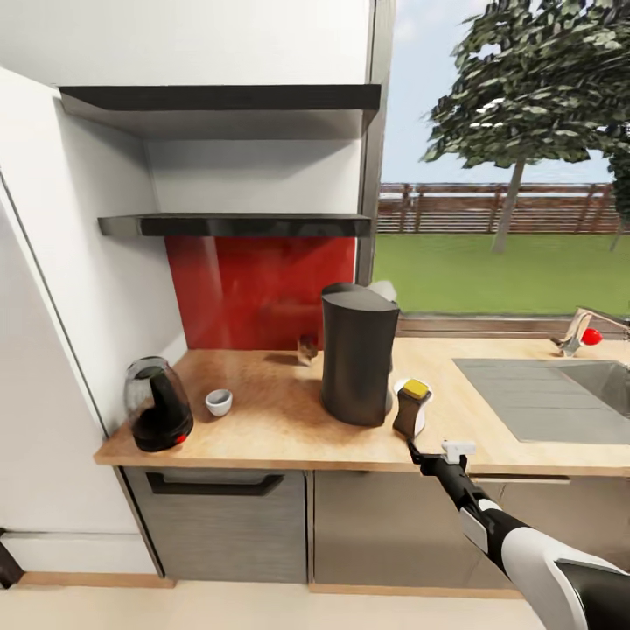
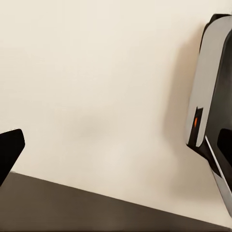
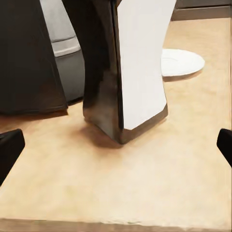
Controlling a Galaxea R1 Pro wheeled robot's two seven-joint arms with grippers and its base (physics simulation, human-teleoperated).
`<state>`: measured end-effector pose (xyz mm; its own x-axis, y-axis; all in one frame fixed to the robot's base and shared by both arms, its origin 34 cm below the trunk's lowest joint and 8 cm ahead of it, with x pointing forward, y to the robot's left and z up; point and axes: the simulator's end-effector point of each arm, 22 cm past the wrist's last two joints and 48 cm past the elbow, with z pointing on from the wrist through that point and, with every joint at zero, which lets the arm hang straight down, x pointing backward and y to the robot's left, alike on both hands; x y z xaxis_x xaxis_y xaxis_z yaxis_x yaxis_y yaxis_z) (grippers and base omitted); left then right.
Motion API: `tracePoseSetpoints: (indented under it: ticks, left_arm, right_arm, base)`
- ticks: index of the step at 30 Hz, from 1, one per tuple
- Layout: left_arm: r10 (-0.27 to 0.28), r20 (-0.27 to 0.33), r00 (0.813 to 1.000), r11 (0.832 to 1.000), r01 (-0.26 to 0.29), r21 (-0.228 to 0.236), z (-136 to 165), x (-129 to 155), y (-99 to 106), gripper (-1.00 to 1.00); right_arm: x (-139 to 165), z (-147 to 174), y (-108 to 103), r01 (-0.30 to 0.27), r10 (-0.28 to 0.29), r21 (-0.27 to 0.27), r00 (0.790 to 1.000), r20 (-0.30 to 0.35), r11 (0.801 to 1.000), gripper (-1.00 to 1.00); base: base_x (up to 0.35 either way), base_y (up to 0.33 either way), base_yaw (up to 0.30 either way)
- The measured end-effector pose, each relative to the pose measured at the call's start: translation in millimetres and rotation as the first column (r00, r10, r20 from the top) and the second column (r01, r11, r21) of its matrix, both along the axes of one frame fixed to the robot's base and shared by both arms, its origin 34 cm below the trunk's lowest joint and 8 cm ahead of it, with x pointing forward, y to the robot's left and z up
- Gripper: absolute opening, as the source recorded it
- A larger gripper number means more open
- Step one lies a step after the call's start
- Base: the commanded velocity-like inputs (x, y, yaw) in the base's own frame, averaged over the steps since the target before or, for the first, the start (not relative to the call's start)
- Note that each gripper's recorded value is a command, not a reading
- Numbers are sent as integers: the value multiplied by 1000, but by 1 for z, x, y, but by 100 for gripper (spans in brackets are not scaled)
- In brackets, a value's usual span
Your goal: Set up a coffee station on the kitchen countertop: keep the coffee maker on the countertop, move the bottle of coffee from the kitchen shelf to the counter next to the coffee maker, place a paper coffee filter on top of the coffee maker, put the saucer next to the coffee maker with the coffee cup on the saucer, and place the electric kettle next to the coffee maker.
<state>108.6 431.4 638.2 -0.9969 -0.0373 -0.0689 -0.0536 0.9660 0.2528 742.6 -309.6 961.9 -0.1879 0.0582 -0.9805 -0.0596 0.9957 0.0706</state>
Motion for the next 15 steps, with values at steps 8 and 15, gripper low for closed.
tracePoseSetpoints:
  ticks: [8,15]
  left_arm:
    - [-8,37,999,1000,8,-1,0,18,-1,100]
    - [-18,70,997,1000,18,0,1,35,0,100]
  right_arm:
    - [-6,-8,5,-10,10,3,1000,-13,1000,100]
    - [-29,-28,15,-17,17,2,1000,-5,1000,100]
  base:
    - [-204,0,0]
    - [-18,0,0]
